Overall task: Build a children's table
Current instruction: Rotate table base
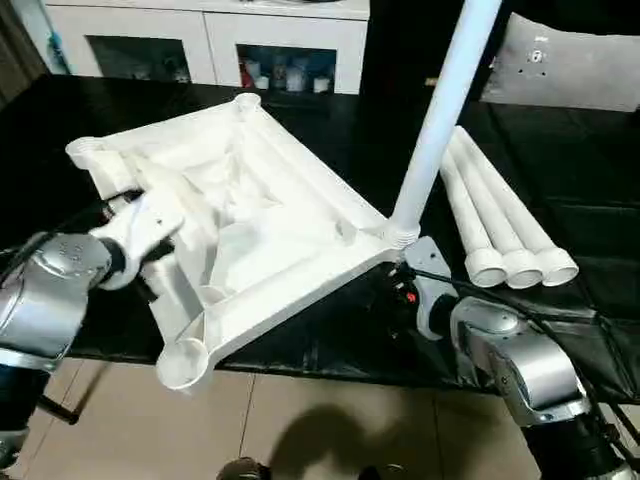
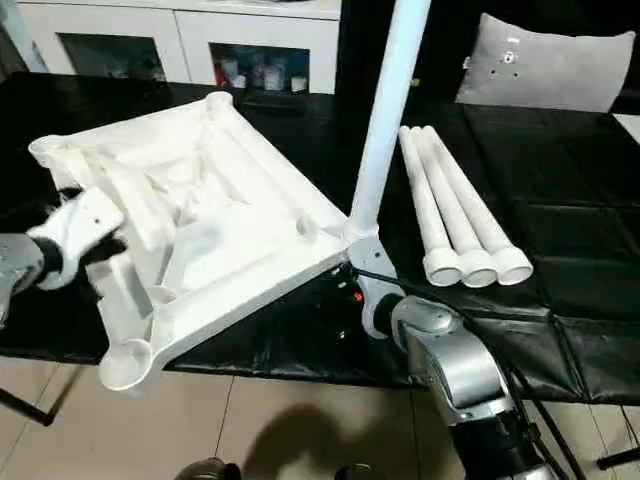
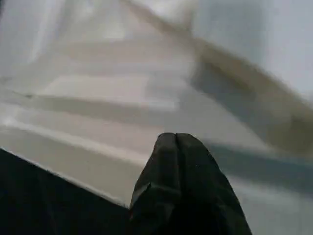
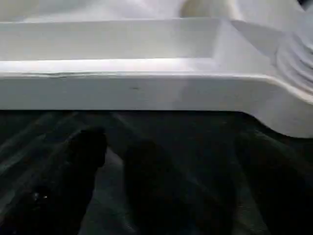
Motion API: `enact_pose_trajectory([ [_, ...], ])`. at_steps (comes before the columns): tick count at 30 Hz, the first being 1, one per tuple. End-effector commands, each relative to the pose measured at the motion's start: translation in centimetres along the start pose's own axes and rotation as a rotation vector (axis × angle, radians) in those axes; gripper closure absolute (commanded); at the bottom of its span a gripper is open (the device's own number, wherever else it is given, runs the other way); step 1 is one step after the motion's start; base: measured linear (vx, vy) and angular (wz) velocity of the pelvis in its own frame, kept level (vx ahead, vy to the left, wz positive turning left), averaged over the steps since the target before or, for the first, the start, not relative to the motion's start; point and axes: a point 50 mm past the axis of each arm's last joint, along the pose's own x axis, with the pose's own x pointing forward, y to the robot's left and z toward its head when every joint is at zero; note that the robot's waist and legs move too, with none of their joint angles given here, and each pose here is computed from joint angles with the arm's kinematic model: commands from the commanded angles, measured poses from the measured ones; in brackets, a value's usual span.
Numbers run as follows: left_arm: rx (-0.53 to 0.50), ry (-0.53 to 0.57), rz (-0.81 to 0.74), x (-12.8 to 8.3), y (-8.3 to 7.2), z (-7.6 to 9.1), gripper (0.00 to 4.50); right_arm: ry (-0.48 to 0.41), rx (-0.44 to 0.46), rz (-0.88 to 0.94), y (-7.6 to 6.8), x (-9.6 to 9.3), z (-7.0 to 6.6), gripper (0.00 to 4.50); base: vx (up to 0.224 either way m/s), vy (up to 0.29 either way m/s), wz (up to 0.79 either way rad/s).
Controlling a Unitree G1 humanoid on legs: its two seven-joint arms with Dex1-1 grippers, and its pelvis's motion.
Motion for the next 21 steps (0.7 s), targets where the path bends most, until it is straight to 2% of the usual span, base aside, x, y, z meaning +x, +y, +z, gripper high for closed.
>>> enact_pose_trajectory([
  [1,0.042,0.046,-0.033,-0.4,-0.4,-0.2,4.47,-0.029,-0.002,-0.031,-0.6,0.3,0.6,0.0,0.0,0.0,0.0],
  [6,0.045,0.065,-0.057,-0.4,-0.7,-0.3,4.47,-0.027,-0.019,-0.008,-0.5,1.1,0.7,0.0,0.0,0.0,0.0],
  [15,0.049,-0.015,-0.289,0.7,-3.9,0.8,4.47,-0.006,-0.027,-0.038,-1.1,2.9,0.8,0.0,0.0,0.0,0.0],
  [16,0.049,-0.015,-0.289,0.7,-3.9,0.8,4.47,-0.006,-0.027,-0.038,-1.1,2.9,0.8,0.0,0.0,0.0,0.0],
  [17,0.066,-0.039,-0.34,1.0,-4.6,1.1,4.47,-0.007,-0.024,-0.044,-1.2,3.2,1.0,0.0,0.0,0.0,0.0],
  [18,0.066,-0.039,-0.34,1.0,-4.6,1.1,4.47,-0.007,-0.024,-0.044,-1.2,3.2,1.0,0.0,0.0,0.0,0.0],
  [21,0.094,-0.116,-0.448,1.6,-6.2,2.3,4.47,-0.014,-0.02,-0.055,-1.4,4.0,1.3,0.0,0.0,0.0,0.0],
])
